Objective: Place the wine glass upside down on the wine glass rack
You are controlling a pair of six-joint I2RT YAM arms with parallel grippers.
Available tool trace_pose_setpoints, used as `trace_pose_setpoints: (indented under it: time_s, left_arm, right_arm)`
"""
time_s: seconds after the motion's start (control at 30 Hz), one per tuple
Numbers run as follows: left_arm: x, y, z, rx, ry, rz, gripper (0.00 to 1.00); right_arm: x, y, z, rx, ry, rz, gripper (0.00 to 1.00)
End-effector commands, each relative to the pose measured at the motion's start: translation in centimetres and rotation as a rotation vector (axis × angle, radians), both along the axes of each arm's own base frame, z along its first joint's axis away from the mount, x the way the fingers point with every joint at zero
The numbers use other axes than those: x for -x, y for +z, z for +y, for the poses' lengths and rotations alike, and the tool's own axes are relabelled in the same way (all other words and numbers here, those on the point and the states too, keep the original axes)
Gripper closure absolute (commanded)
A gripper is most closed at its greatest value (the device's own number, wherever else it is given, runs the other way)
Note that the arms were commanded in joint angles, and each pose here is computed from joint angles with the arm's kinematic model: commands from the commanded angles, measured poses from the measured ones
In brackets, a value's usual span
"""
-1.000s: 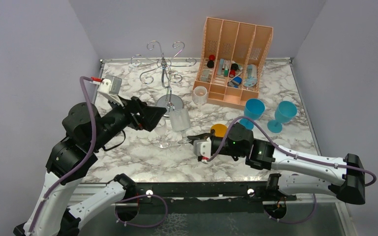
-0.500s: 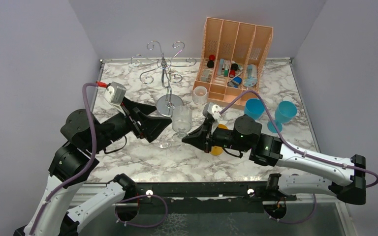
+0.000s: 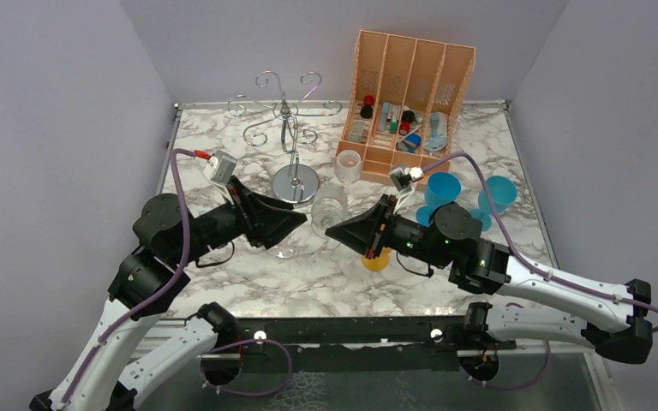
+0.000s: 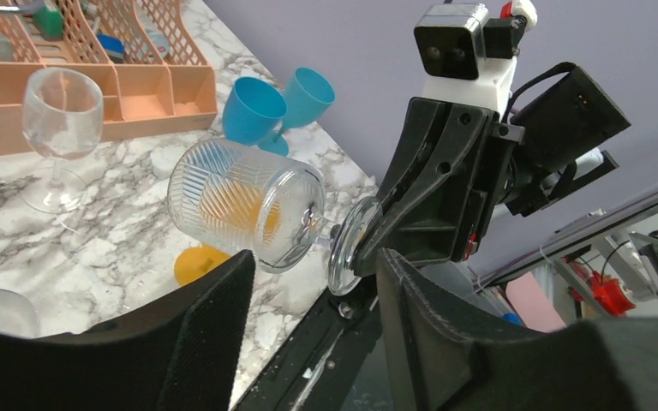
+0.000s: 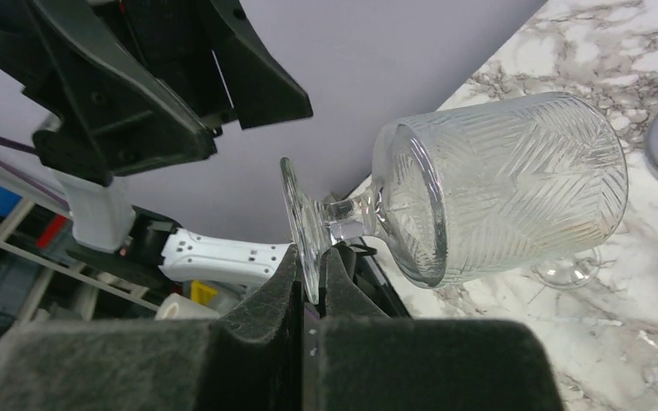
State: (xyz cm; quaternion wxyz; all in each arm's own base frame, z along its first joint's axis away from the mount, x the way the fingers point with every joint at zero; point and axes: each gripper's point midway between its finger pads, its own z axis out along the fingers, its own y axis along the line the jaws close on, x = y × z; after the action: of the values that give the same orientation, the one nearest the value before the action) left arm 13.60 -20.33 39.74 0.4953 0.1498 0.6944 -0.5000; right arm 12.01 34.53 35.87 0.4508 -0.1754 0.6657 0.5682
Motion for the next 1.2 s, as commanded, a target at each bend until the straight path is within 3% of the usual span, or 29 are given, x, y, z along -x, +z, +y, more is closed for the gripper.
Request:
trace_pose_setpoints:
  time_s: [0.0,0.07,0.4,0.67,0.9,1.1,1.17]
  left_arm:
    - [1.2,0.6,-1.2,0.077,-0.094,0.030,0.47]
    - [1.4,0.5,-1.6,0.099,-0.116,0.047,0.52]
    - [1.1,-0.8,-2.4,0.128,-0.144,0.108,0.52]
    - [1.0,-1.7,-2.9,0.103,-0.166,0.115,0.68]
    - [1.2,-2.4,-3.0,0.088,-0.187,0.122,1.00]
    - [0.9,-2.1,-2.7,0.081,-0.158,0.078,1.00]
    - [0.9,-2.0,-2.5,0.085,-0.144,0.068,1.00]
  right_arm:
    - [-0.2,3.7,-0.7,-0.191,-0.039,0.078,0.99]
    - [-0.4,3.7,-0.7,-0.211,-0.048,0.090,0.99]
    - [0.0,4.3,0.8,-0.223,0.005,0.100,0.99]
    - [-0.2,3.8,1.4,-0.216,0.007,0.107,0.99]
    - [-0.3,3.4,1.7,-0.210,0.006,0.117,0.99]
    - [-0.6,2.6,1.3,-0.199,-0.022,0.125,0.99]
    - [-0.8,2.4,0.9,-0.198,-0.039,0.132,0.90]
